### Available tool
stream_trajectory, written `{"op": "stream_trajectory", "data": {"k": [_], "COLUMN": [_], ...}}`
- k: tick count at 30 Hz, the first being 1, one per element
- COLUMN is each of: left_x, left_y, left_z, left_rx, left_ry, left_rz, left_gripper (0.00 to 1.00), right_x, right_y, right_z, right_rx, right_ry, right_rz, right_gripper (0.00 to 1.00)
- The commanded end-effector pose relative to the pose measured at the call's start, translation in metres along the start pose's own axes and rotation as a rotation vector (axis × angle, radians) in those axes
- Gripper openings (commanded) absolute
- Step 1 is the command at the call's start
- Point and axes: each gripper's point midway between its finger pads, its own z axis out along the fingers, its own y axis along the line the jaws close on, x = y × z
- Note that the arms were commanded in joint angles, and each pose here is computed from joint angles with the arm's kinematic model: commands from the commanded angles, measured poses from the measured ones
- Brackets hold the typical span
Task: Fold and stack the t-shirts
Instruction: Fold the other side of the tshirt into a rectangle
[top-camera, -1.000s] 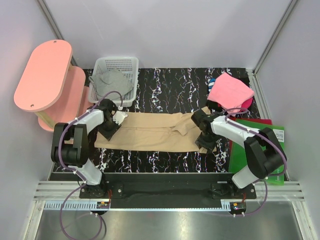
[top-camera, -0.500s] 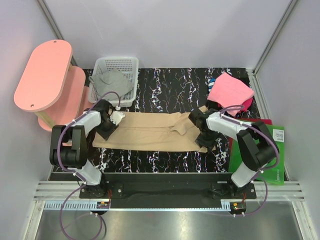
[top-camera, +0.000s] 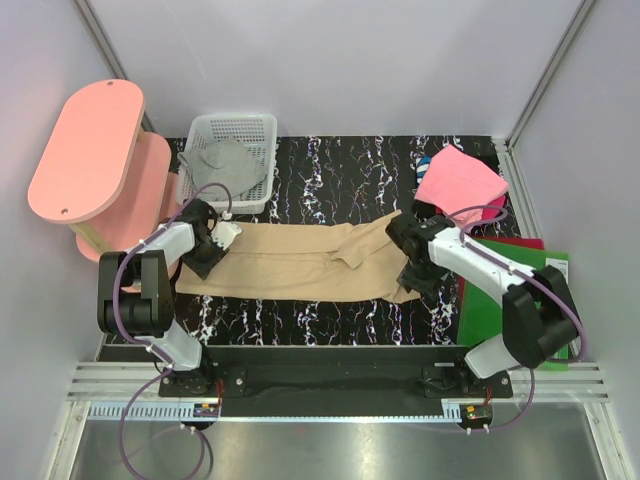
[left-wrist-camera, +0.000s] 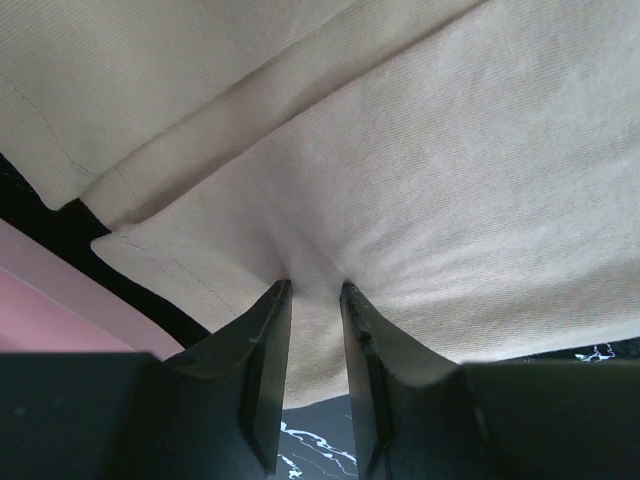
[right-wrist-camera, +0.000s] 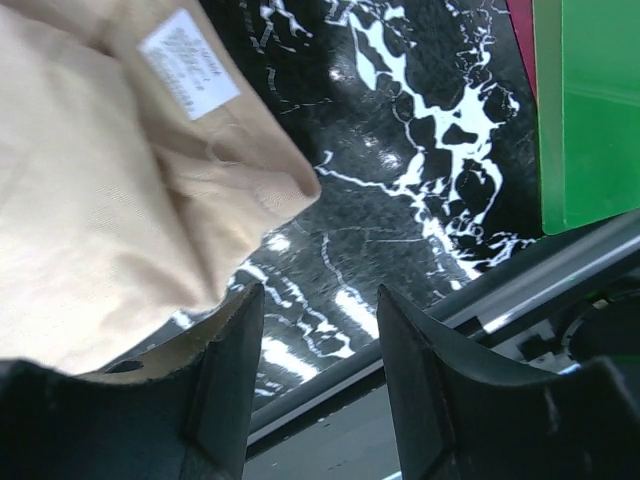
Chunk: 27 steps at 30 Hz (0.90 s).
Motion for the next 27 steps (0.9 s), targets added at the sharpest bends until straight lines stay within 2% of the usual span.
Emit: {"op": "stream_trajectory", "data": {"k": [1, 9, 17, 21, 27], "left_x": [0.011, 0.008, 0.008, 0.007, 0.009], "left_y": [-0.003, -0.004, -0.007, -0.006, -0.008], "left_z": [0.01, 0.004, -0.001, -0.003, -0.004], "left_rx": [0.01, 0.01, 0.016, 0.013, 0.015], "left_ry": [0.028, 0.003, -0.011, -0.019, -0.016], "left_rz": [0.015, 0.027, 0.039, 0.037, 0.036], "left_gripper": [0.31, 0.31, 0.31, 0.31, 0.31], "right_x": [0.007, -0.002, -0.01, -0.012, -0.003], "right_y": [-0.01, -0.005, 0.005, 0.008, 0.008], "right_z": [0.017, 0.025, 0.021, 0.014, 0.033], "right_rx": [0.112, 0.19, 0.238, 0.191, 0.245], "right_ry": [0.022, 0.01, -0.036, -0.051, -0.014], "right_rz": [-0.068, -0.119, -0.143, -0.126, -0.151], "right_gripper": [0.56, 0.54, 0.44, 0.46, 0.46]}}
